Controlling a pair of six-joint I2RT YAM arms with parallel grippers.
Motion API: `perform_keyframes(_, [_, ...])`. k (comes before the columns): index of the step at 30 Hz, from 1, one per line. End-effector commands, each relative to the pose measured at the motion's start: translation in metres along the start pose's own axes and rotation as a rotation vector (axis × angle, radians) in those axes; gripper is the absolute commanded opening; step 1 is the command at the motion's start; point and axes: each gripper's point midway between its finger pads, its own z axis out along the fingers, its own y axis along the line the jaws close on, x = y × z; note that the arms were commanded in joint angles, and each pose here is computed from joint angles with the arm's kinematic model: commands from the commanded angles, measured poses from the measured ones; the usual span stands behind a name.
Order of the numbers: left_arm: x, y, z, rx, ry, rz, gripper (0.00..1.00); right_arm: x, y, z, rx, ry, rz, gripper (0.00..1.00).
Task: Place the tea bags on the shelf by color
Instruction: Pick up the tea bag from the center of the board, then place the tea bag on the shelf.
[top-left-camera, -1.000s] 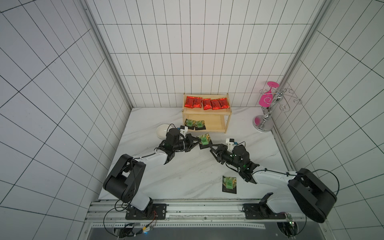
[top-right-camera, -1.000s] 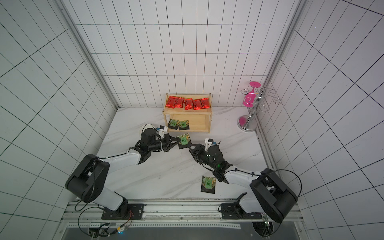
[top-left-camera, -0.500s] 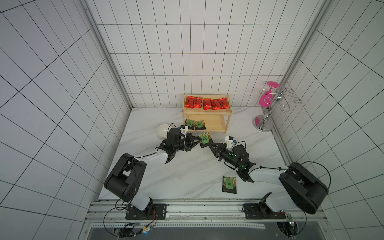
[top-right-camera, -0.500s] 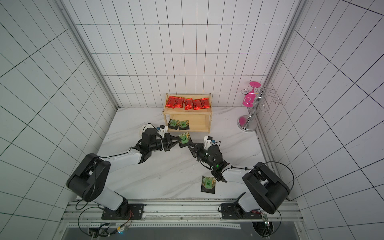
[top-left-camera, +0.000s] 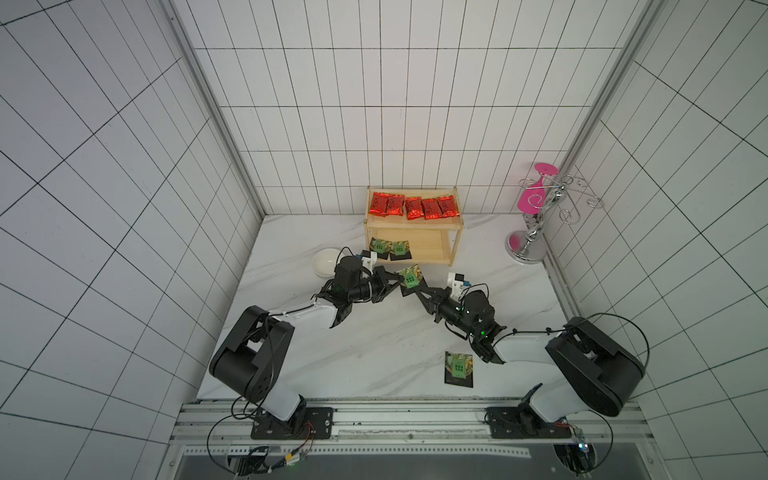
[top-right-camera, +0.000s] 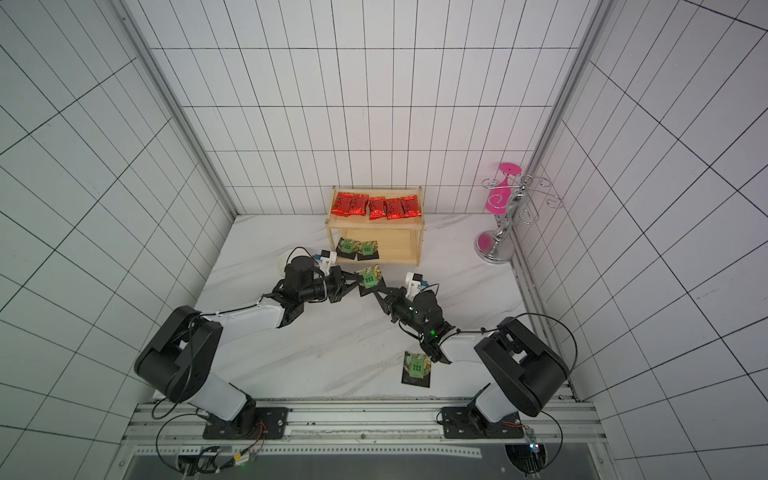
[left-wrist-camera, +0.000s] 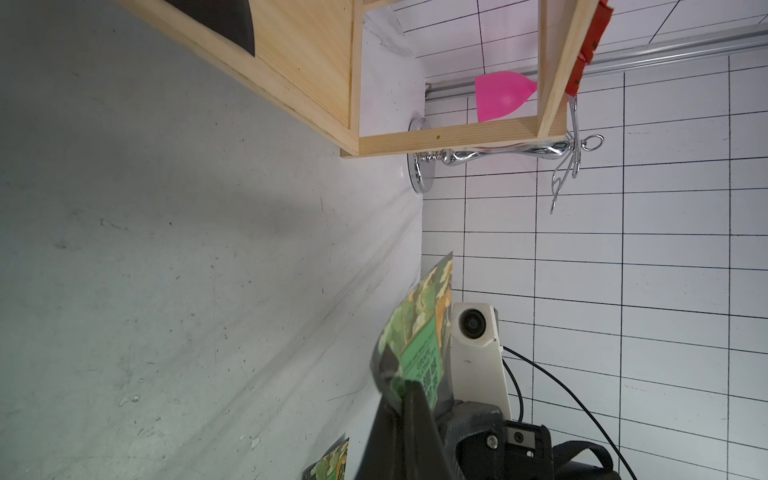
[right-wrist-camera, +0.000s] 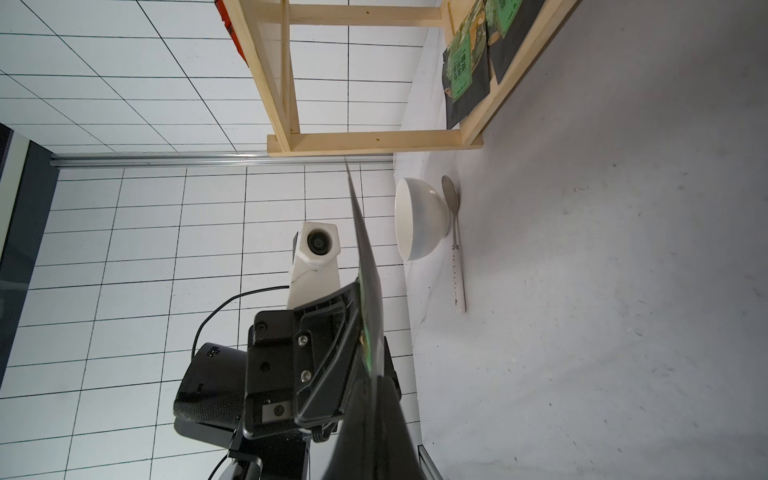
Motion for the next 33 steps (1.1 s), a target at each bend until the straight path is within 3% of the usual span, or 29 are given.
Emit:
perform_keyframes(1, [-0.001,-0.010,0.001,0.006,-0.002,0.030,0.05,-0.003,0.007,0.000,-0.022,-0.022,-0.041,0.00])
perform_keyframes(2, [-0.003,-0.010,-0.001,-0.005,-0.010,0.033,0.17,-0.004,0.005,0.000,-0.014,-0.026,-0.051,0.00])
perform_keyframes(4, [-0.005,-0.013,-0.007,-0.018,-0.020,0.058,0.31,-0.010,-0.001,0.001,0.007,-0.038,-0.074,0.00])
perform_keyframes(6, [-0.009,-0.014,-0.013,-0.047,-0.040,0.086,0.52,-0.018,-0.004,0.004,0.019,-0.053,-0.115,0.00])
perform_keyframes(9, [-0.017,-0.014,-0.023,-0.084,-0.064,0.107,0.65,-0.033,-0.009,0.013,0.031,-0.074,-0.169,0.00])
perform_keyframes(24, [-0.031,0.016,-0.102,-0.252,-0.159,0.110,0.66,-0.117,-0.015,0.073,-0.026,-0.228,-0.290,0.00])
perform_keyframes(33, [-0.034,0.022,-0.114,-0.254,-0.165,0.101,0.66,-0.154,-0.033,0.096,-0.006,-0.302,-0.247,0.00])
